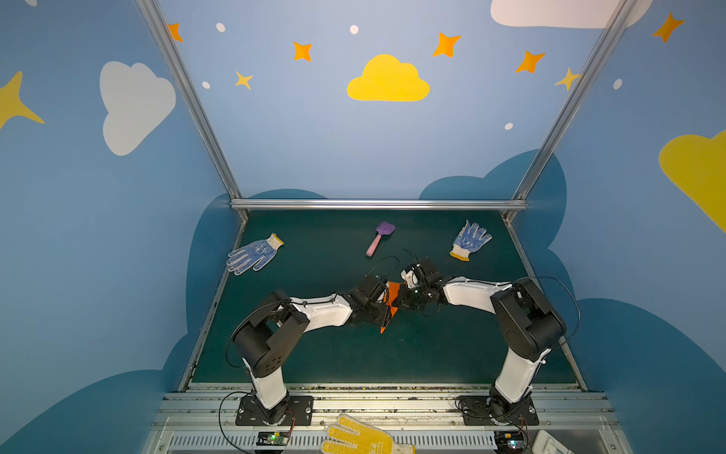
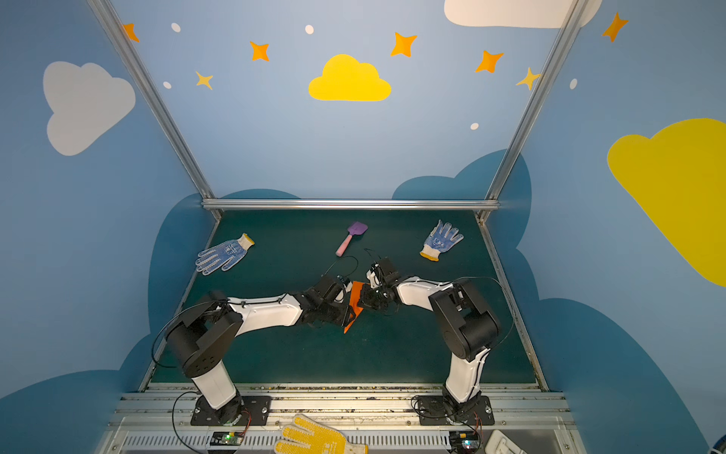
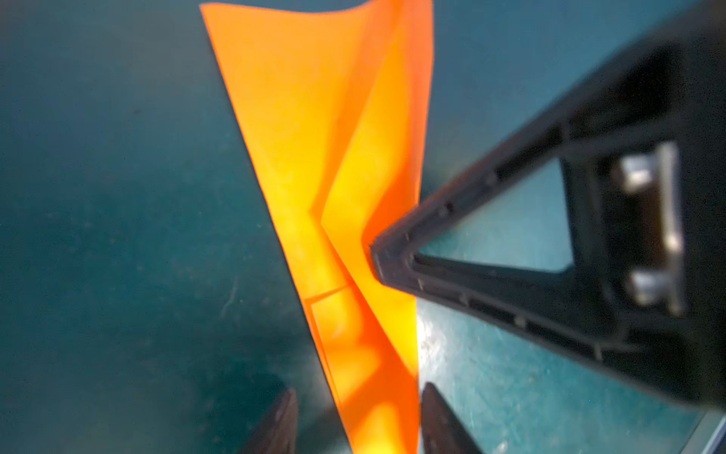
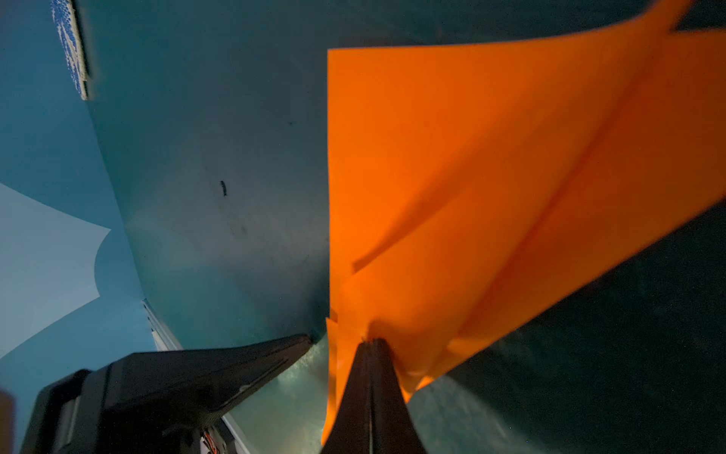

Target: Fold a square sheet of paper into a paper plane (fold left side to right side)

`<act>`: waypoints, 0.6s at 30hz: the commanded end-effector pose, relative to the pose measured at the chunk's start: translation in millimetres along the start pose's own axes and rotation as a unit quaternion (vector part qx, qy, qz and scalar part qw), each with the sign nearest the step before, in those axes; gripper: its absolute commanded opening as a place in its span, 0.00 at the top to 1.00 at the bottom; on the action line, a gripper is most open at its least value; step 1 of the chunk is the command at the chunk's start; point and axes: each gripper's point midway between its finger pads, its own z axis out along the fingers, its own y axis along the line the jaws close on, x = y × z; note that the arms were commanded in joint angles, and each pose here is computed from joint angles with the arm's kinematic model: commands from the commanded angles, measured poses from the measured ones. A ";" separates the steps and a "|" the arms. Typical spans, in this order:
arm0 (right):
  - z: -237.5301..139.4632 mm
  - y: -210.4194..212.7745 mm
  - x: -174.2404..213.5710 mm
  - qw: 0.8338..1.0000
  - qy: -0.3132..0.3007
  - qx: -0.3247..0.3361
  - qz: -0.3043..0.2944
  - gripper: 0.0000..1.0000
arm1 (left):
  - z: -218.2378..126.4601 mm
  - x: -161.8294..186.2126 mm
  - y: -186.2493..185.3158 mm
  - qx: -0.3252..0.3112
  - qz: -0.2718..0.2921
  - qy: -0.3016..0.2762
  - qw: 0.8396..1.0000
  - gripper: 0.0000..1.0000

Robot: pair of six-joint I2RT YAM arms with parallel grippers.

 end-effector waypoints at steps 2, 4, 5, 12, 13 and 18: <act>0.5 4.5 0.8 1.000 0.004 -0.008 0.002 1.00 | 15.1 29.7 17.2 -0.027 -0.003 0.052 0.998 0.55; -0.3 5.2 0.2 1.000 0.004 -0.008 0.002 1.00 | 16.6 31.4 19.0 -0.030 -0.003 0.054 0.998 0.57; -0.4 5.2 0.1 1.000 0.004 -0.008 0.002 1.00 | 17.2 32.6 19.7 -0.031 -0.003 0.055 0.998 0.57; -1.1 7.9 -1.1 1.000 0.004 -0.012 0.001 1.00 | 23.0 37.8 22.6 -0.034 -0.004 0.065 0.997 0.63; -1.6 8.8 -1.0 1.000 0.004 -0.014 0.001 1.00 | 23.5 38.3 22.6 -0.034 -0.004 0.065 0.997 0.64; -9.9 20.1 -5.2 1.000 -0.001 -0.027 -0.006 0.98 | 26.2 42.2 24.7 -0.035 -0.004 0.072 0.997 0.72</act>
